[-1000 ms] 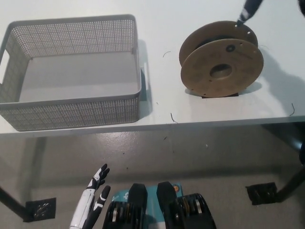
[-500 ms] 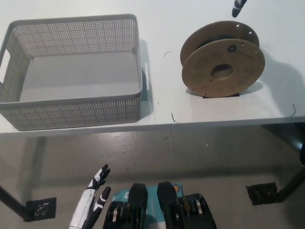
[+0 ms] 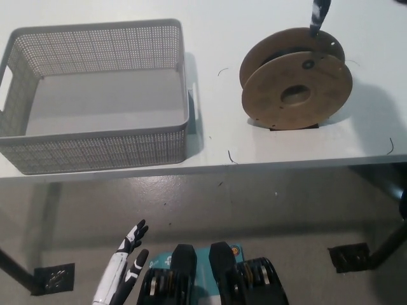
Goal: Use the right hand to pick up a 3d printing filament and place it into a container on the left side
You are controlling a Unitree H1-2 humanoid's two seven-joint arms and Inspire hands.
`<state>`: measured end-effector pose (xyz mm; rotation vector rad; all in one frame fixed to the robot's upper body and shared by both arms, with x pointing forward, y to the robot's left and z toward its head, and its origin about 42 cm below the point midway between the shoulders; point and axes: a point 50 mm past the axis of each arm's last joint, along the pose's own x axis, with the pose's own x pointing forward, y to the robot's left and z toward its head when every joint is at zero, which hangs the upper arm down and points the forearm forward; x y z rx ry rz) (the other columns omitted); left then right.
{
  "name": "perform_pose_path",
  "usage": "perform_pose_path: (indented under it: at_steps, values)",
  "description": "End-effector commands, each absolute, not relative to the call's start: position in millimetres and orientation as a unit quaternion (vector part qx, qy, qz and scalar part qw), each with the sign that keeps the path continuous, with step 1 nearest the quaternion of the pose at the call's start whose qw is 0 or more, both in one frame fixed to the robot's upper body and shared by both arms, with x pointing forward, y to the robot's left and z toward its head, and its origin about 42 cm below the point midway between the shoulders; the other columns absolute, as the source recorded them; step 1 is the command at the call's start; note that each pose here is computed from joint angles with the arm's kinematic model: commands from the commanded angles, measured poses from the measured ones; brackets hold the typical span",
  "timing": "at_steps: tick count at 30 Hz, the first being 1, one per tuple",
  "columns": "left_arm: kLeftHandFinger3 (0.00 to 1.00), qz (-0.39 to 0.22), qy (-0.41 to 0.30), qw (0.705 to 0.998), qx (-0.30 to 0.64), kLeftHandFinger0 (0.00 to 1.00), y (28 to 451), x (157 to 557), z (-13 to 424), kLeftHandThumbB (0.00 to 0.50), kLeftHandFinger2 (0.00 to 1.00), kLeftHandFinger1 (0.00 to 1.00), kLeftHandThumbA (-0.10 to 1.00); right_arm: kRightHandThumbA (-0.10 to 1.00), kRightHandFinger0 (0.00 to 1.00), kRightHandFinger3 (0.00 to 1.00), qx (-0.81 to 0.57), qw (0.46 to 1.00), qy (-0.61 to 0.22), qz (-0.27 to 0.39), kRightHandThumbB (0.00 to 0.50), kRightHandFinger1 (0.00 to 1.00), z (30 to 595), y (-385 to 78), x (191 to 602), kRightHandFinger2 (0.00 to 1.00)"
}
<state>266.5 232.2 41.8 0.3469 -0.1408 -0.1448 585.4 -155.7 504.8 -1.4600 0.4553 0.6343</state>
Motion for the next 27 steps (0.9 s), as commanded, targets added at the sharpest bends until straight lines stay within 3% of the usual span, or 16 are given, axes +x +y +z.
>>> perform_pose_path:
  at_steps: [1,4,7,10,12,14,16,18,21,22,23,24,25,26,27]
  values:
    - [1.00,-0.077,-0.101,0.977,0.172,1.00,236,270,51,0.226,1.00,1.00,1.00,1.00,1.00,1.00,-0.659,0.673,0.196,0.273,0.424,1.00,506,-147,587,1.00]
    - [1.00,-0.077,-0.100,0.977,0.171,1.00,237,269,51,0.231,1.00,1.00,1.00,1.00,1.00,1.00,-0.654,0.665,0.210,0.293,0.423,1.00,489,-146,588,1.00]
    - [1.00,-0.079,-0.101,0.976,0.175,1.00,237,269,51,0.228,1.00,1.00,1.00,1.00,1.00,1.00,-0.643,0.669,0.238,0.288,0.465,1.00,469,-145,590,1.00]
    - [1.00,-0.081,-0.103,0.976,0.175,1.00,237,269,52,0.230,1.00,1.00,1.00,1.00,1.00,1.00,-0.643,0.672,0.237,0.280,0.442,1.00,445,-140,592,1.00]
    - [1.00,-0.080,-0.103,0.976,0.173,1.00,237,269,53,0.237,1.00,1.00,1.00,1.00,1.00,1.00,-0.653,0.663,0.235,0.280,0.489,1.00,431,-140,593,1.00]
    - [1.00,-0.078,-0.104,0.977,0.171,1.00,237,270,53,0.236,1.00,1.00,1.00,1.00,1.00,1.00,-0.666,0.643,0.247,0.287,0.495,1.00,421,-138,592,1.00]
    - [1.00,-0.080,-0.107,0.976,0.173,1.00,238,272,55,0.239,1.00,1.00,1.00,1.00,1.00,1.00,-0.649,0.656,0.257,0.287,0.492,1.00,405,-141,592,1.00]
    - [1.00,-0.082,-0.107,0.975,0.177,1.00,238,273,55,0.247,1.00,1.00,1.00,1.00,1.00,1.00,-0.631,0.664,0.260,0.307,0.391,1.00,386,-147,592,1.00]
    - [1.00,-0.084,-0.105,0.975,0.176,1.00,238,271,54,0.254,1.00,1.00,1.00,1.00,1.00,1.00,-0.628,0.663,0.276,0.300,0.398,1.00,364,-154,591,1.00]
    - [1.00,-0.084,-0.106,0.975,0.177,1.00,237,271,54,0.256,1.00,1.00,1.00,1.00,1.00,1.00,-0.615,0.686,0.262,0.287,0.383,1.00,356,-157,592,1.00]
    - [1.00,-0.085,-0.106,0.974,0.181,1.00,238,270,55,0.254,1.00,1.00,1.00,0.87,1.00,1.00,-0.638,0.702,0.197,0.246,0.394,1.00,346,-160,596,1.00]
    - [1.00,-0.085,-0.107,0.974,0.182,1.00,238,270,55,0.257,1.00,1.00,1.00,0.45,0.85,1.00,-0.644,0.711,0.167,0.227,0.263,0.84,341,-161,597,0.82]
    - [1.00,-0.085,-0.107,0.974,0.182,1.00,238,270,55,0.258,1.00,1.00,1.00,0.18,0.39,0.77,-0.644,0.728,0.125,0.200,0.257,0.53,333,-163,597,0.60]
    - [1.00,-0.085,-0.110,0.974,0.181,1.00,238,272,57,0.257,1.00,1.00,1.00,-0.07,0.26,0.48,-0.640,0.740,0.092,0.184,0.238,0.43,329,-166,598,0.50]
    - [1.00,-0.084,-0.111,0.974,0.181,1.00,239,274,58,0.256,1.00,1.00,1.00,-0.09,0.22,0.45,-0.640,0.744,0.073,0.177,0.219,0.39,328,-168,598,0.45]
